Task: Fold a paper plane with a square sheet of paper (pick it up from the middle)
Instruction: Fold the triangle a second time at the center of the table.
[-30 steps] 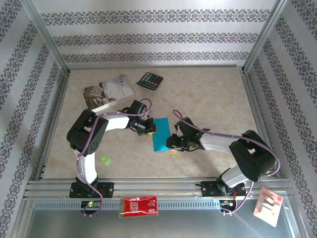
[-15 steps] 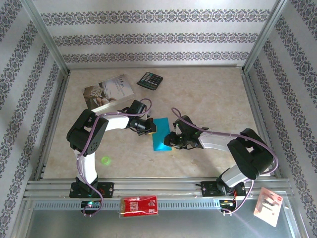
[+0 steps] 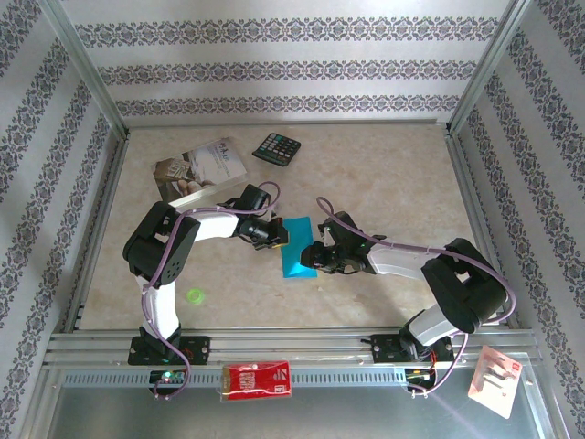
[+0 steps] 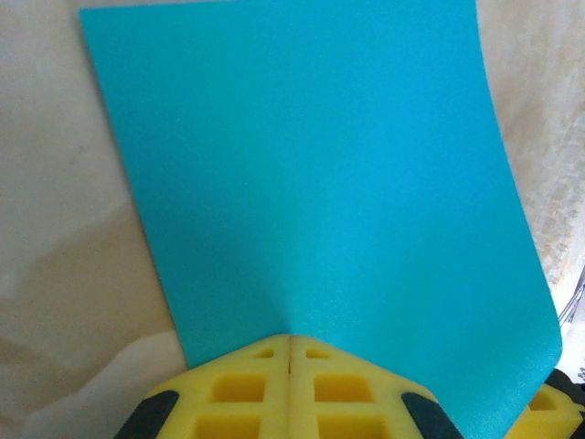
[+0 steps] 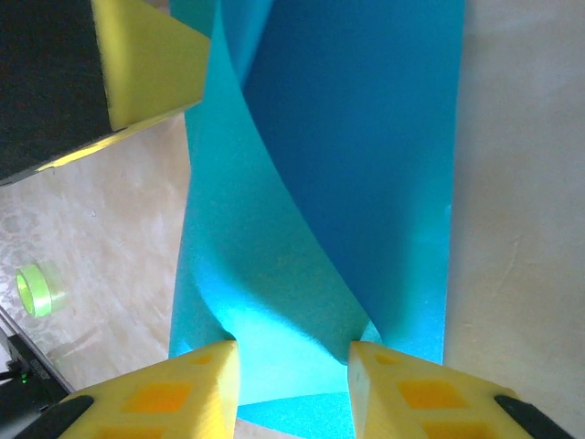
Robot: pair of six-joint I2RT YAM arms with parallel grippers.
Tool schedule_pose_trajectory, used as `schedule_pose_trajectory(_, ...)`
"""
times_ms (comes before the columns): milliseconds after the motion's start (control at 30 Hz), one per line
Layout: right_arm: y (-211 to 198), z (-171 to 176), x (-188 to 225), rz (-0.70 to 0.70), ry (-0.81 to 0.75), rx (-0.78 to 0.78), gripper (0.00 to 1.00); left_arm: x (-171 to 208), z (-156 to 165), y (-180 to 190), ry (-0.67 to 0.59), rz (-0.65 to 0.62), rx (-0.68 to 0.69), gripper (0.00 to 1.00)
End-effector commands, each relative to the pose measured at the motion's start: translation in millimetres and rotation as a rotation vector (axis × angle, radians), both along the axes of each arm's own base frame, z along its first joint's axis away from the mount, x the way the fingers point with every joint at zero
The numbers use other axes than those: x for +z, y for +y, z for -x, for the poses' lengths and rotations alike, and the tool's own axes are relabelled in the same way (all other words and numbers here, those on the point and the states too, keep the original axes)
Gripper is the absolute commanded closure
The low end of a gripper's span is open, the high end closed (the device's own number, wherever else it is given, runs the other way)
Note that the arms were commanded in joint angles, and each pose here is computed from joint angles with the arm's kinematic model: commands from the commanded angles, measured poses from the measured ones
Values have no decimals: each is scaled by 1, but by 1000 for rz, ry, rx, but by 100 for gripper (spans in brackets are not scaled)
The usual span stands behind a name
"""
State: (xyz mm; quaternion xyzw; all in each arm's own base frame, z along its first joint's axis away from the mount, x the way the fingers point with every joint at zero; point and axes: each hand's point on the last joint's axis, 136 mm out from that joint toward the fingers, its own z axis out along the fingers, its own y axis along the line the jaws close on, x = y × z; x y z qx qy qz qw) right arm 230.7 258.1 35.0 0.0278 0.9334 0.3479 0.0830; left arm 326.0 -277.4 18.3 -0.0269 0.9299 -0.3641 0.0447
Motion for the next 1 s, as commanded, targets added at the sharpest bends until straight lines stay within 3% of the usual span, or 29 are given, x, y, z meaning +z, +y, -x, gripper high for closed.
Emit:
schedule_pose_trajectory(0,12,-11,17,-47,-69,38,62,-35,20,24,110,-114,13,100)
schedule_pose_trajectory(967,4,-52,19,-56,-99,41,53,-33,21,24,110,-119,10,100)
